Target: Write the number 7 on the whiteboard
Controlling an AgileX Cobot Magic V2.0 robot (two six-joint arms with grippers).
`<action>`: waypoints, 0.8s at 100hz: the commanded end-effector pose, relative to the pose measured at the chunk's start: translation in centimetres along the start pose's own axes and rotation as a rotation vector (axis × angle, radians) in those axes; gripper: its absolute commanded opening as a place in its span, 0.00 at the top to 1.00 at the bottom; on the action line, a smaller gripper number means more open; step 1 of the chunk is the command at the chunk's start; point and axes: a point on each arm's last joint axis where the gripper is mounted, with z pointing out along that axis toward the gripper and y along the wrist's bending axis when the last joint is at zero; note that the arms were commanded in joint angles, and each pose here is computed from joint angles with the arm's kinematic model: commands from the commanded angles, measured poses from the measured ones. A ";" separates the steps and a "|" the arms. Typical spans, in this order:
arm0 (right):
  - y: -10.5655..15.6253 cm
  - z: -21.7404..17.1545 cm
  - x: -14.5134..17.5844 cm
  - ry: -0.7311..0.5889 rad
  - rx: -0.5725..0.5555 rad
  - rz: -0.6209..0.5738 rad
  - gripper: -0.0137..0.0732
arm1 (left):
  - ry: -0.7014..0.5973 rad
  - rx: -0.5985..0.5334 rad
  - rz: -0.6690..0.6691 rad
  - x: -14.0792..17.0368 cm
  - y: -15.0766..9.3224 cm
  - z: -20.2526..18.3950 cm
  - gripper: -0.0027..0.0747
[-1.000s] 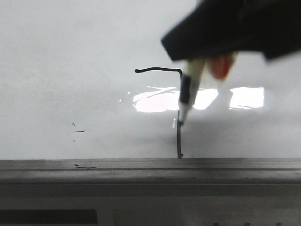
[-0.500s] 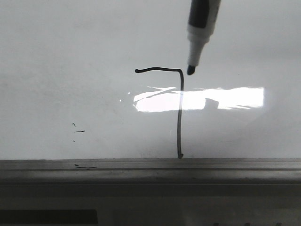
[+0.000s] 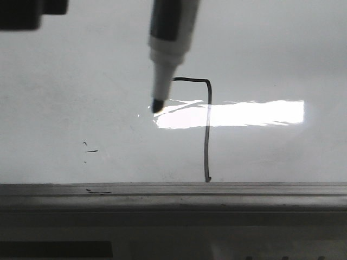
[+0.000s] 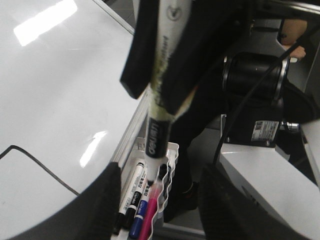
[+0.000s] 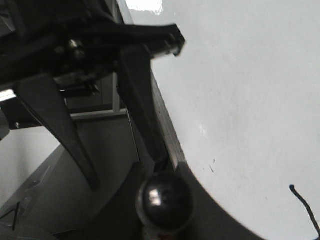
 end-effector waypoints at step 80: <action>0.9 1.3 -2.2 -0.143 -0.044 -0.026 0.90 | -0.052 0.117 -0.054 -1.9 -0.1 1.7 0.99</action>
